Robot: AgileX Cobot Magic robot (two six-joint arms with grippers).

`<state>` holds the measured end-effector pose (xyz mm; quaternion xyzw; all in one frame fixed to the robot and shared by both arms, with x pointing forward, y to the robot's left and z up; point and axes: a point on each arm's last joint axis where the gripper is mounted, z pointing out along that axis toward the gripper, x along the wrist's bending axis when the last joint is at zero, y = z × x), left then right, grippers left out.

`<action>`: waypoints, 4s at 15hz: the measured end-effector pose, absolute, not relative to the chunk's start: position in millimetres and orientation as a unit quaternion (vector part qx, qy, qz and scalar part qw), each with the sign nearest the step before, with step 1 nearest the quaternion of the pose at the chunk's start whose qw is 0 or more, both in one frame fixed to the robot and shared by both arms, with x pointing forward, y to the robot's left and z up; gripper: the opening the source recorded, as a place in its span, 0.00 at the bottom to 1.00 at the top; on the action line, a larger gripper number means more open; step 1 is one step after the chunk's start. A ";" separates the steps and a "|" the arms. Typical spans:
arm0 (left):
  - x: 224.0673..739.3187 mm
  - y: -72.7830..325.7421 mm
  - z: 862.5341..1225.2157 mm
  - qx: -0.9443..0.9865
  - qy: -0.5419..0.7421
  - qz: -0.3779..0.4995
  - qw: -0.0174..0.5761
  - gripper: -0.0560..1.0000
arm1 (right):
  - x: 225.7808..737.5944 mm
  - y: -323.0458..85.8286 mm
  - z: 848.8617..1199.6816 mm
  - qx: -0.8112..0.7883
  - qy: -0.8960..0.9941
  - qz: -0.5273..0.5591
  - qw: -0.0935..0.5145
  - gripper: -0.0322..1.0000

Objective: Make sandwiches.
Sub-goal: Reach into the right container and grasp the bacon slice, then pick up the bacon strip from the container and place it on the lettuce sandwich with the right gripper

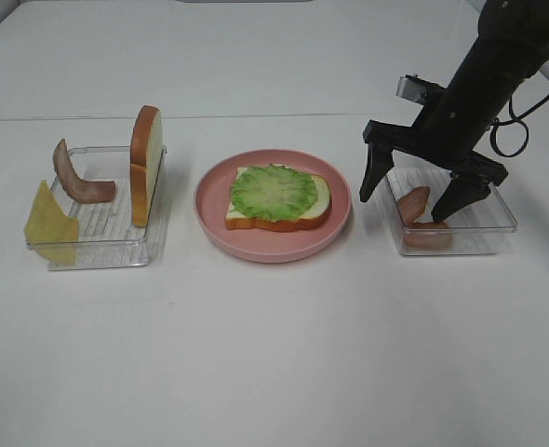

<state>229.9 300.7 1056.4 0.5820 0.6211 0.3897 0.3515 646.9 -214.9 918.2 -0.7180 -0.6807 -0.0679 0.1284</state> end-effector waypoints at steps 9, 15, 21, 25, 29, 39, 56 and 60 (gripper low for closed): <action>229.9 300.7 1056.4 0.582 0.621 0.390 0.352 0.99 | 646.2 -214.9 918.3 -0.724 -0.674 -0.064 0.132 0.46; 229.9 300.7 1056.4 0.582 0.621 0.390 0.352 0.99 | 645.8 -214.9 918.3 -0.724 -0.674 -0.062 0.133 0.05; 229.9 300.7 1056.4 0.582 0.621 0.390 0.352 0.99 | 645.4 -215.0 920.8 -0.723 -0.675 -0.063 0.132 0.05; 229.9 300.7 1056.4 0.582 0.621 0.390 0.352 0.99 | 642.3 -216.3 953.2 -0.719 -0.681 -0.092 0.107 0.05; 229.9 300.7 1056.4 0.582 0.621 0.390 0.352 0.99 | 633.8 -210.5 1005.5 -0.712 -0.676 -0.167 0.094 0.05; 229.9 300.7 1056.4 0.582 0.621 0.390 0.352 0.99 | 650.7 -61.6 1037.6 -0.583 -0.725 -0.343 0.133 0.05; 229.9 300.7 1056.4 0.582 0.621 0.390 0.351 0.99 | 687.0 -85.6 940.2 -0.602 -0.779 -0.160 0.066 0.05; 229.9 300.7 1056.4 0.582 0.621 0.390 0.351 0.99 | 688.4 -93.1 937.9 -0.604 -0.786 -0.131 0.034 0.05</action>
